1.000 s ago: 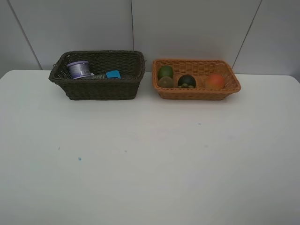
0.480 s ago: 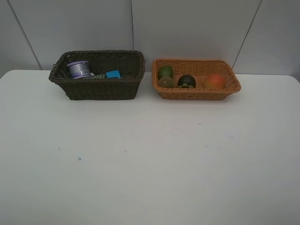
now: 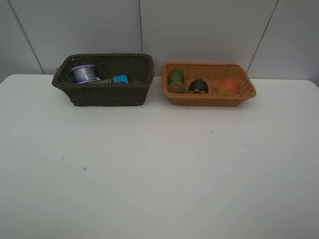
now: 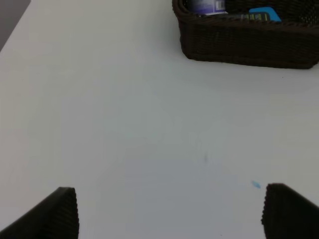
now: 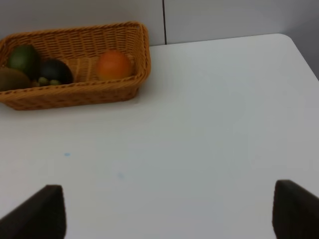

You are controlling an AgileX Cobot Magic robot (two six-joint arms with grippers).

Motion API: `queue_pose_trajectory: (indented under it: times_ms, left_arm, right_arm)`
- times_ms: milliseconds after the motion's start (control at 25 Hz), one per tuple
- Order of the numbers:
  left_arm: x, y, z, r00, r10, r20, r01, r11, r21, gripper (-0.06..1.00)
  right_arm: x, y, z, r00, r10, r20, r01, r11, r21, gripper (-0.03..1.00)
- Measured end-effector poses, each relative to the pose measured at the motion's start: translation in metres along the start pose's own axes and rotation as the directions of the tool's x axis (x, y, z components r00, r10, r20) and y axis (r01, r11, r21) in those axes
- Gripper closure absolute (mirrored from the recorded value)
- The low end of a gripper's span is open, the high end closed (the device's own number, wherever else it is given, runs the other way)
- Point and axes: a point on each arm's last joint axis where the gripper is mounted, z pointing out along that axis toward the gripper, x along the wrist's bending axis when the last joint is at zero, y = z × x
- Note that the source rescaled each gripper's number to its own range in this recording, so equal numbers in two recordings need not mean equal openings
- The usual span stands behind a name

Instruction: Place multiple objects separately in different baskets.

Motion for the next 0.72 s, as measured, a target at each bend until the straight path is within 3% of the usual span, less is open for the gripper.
queue_pose_trajectory:
  times_ms: [720]
  left_arm:
    - [0.0, -0.0002, 0.0005, 1.0, 0.002, 0.003, -0.002, 1.0, 0.0, 0.0]
  right_arm:
    - [0.0, 0.0, 0.0, 1.0, 0.0, 0.0, 0.0, 1.0, 0.0, -0.03]
